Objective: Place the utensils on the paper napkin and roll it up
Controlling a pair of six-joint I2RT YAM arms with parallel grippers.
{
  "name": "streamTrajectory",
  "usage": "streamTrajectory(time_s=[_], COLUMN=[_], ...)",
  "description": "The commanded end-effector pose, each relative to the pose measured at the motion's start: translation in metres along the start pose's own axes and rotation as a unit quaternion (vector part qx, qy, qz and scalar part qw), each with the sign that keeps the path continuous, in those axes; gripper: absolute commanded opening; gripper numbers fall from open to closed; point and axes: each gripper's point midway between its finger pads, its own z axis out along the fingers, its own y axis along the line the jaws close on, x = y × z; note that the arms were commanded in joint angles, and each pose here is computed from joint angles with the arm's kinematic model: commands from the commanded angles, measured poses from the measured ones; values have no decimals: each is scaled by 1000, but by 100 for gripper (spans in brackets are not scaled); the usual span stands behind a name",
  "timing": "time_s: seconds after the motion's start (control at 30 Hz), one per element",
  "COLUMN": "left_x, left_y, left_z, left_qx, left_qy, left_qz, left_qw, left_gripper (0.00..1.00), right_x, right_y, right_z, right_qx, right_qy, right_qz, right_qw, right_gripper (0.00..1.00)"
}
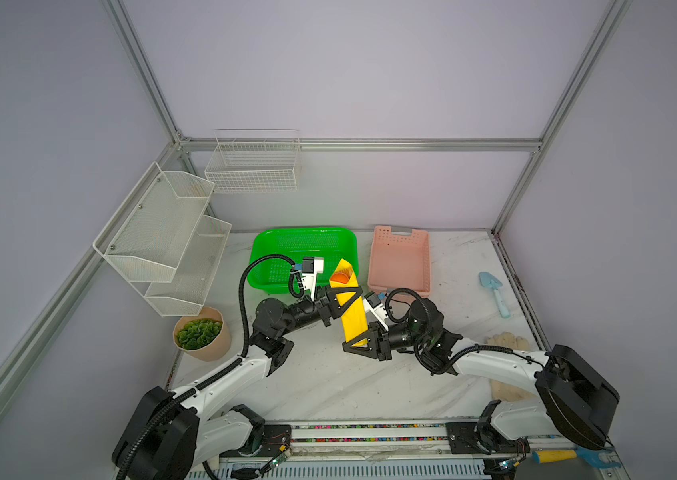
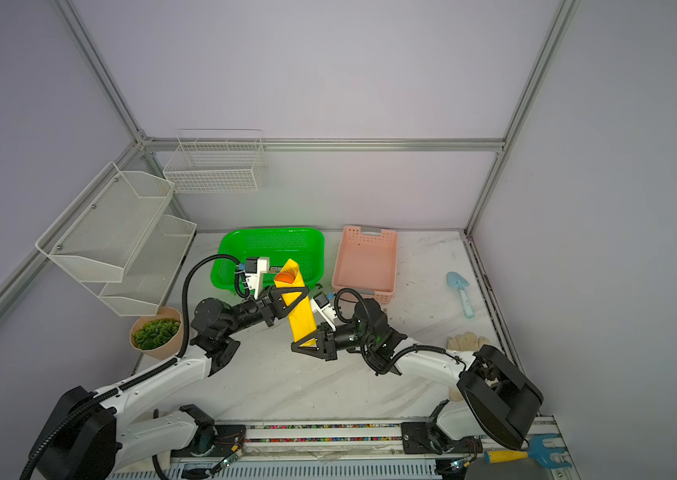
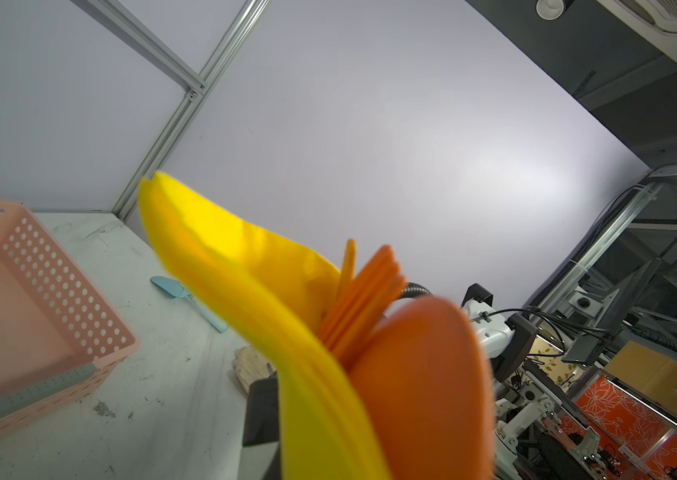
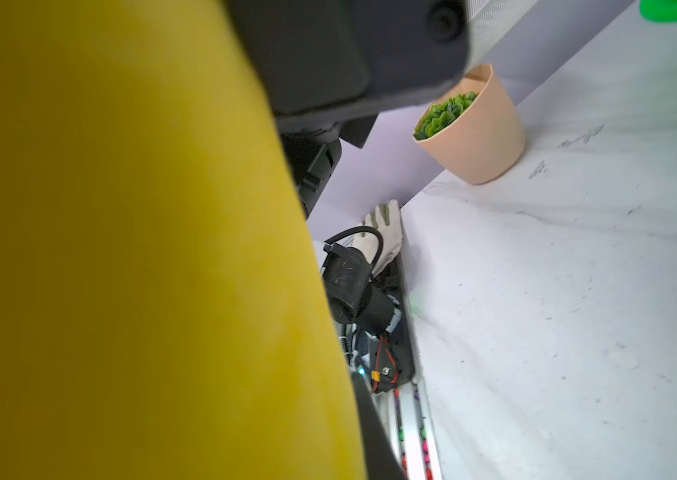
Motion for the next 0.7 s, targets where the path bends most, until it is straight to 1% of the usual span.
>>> streamTrajectory(time_s=[0.0, 0.1, 0.2, 0.47, 0.5, 0.53, 0.57, 0.6, 0.67], left_x=[-35, -34, -33, -35, -35, -35, -36, -36, -36], left_y=[-39, -38, -38, -41, -42, -42, -42, -42, -43], left_z=[9, 8, 6, 5, 5, 5, 5, 5, 6], left_qx=[53, 52, 51, 51, 52, 51, 52, 51, 53], left_qy=[-36, -35, -37, -39, -39, -39, -39, -40, -39], left_qz=[54, 53, 54, 58, 58, 58, 58, 59, 59], left_qw=[996, 997, 997, 996, 996, 996, 996, 996, 996], left_gripper=[0, 0, 0, 0, 0, 0, 0, 0, 0], right_x=[-3, -5, -6, -3, -2, 0, -2, -1, 1], right_y=[5, 8, 8, 8, 6, 2, 10, 11, 12], right_z=[2, 1, 1, -1, -1, -1, -5, -6, -9], right_qx=[-10, -11, -10, -13, -9, -1, -4, -3, 4], right_qy=[-1, -2, -3, -9, -9, -9, -15, -16, -19], right_qz=[-3, -8, -11, -8, -5, 0, -12, -13, -15], right_qw=[1000, 1000, 1000, 1000, 1000, 1000, 1000, 1000, 1000], right_gripper=[6, 5, 0, 0, 7, 24, 30, 33, 35])
